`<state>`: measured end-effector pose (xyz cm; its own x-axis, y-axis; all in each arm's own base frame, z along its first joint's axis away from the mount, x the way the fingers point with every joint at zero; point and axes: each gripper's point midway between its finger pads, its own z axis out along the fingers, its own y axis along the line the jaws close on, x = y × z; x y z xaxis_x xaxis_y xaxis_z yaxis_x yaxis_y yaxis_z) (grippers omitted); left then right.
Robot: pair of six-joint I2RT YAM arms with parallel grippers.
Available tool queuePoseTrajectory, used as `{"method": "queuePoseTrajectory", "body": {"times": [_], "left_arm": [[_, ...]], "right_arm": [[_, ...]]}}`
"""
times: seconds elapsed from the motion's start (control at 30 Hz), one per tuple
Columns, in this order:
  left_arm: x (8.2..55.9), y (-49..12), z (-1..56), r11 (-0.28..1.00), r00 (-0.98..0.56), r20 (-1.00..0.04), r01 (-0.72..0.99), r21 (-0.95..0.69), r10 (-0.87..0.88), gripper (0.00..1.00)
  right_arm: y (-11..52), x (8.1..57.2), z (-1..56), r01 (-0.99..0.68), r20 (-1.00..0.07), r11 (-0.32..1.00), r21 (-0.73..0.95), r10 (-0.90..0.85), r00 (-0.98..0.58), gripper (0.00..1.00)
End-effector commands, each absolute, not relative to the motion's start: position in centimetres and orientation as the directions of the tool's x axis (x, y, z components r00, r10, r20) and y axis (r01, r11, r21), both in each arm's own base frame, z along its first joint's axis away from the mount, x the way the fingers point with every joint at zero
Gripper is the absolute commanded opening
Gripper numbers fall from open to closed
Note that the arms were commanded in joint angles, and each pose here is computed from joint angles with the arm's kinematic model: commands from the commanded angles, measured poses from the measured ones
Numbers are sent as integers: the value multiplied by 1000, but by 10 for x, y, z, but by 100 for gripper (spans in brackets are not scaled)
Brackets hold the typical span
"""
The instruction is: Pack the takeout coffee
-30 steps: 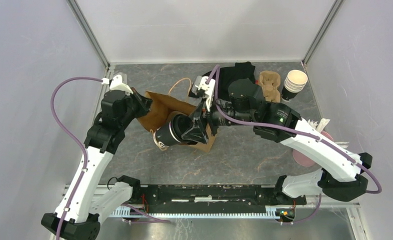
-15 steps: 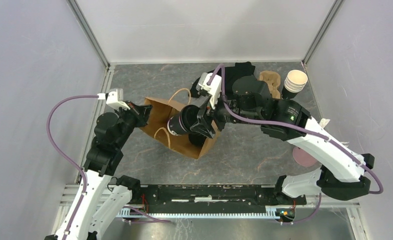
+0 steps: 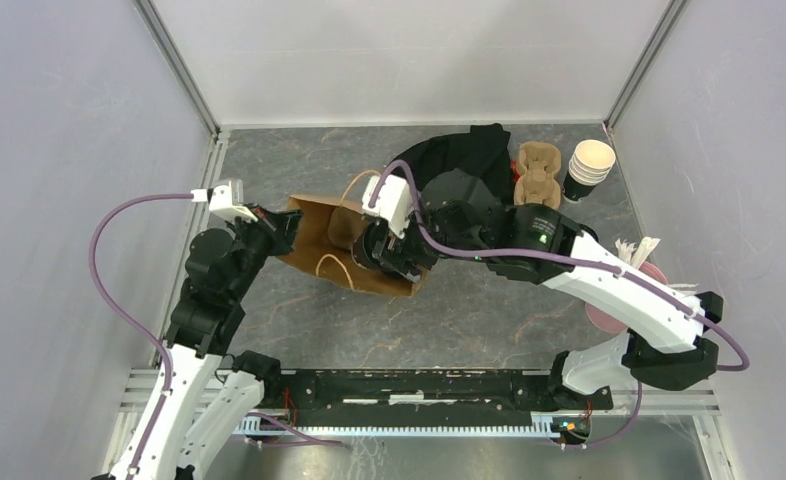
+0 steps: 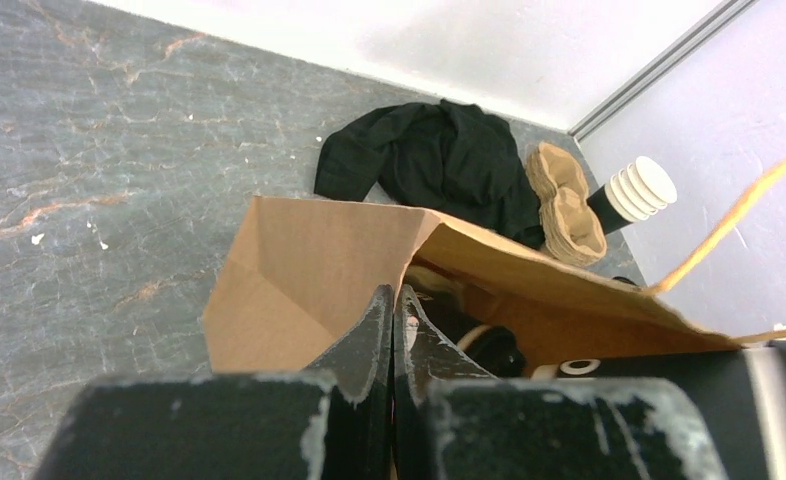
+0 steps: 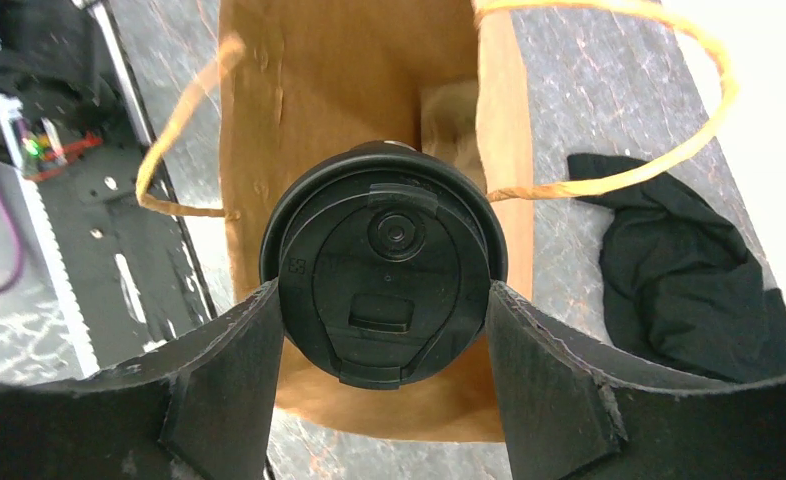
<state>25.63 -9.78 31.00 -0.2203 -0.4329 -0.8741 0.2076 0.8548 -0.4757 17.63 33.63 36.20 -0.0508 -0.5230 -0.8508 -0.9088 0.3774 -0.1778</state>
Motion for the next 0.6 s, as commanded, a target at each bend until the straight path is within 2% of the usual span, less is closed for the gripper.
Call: {"method": "queuePoseTrajectory", "body": {"times": [0.0,0.57], "left_arm": [[252,-92,331,848,-119,-881,241,-472,-457,2],[243,-99,310,839,-78,-896,323,-438,-437,2]], "right_arm": [[324,187,362,-858,-815,387,-337,-576,60,0],[346,185,356,-820,-818,413,-396,-564,111,0]]}}
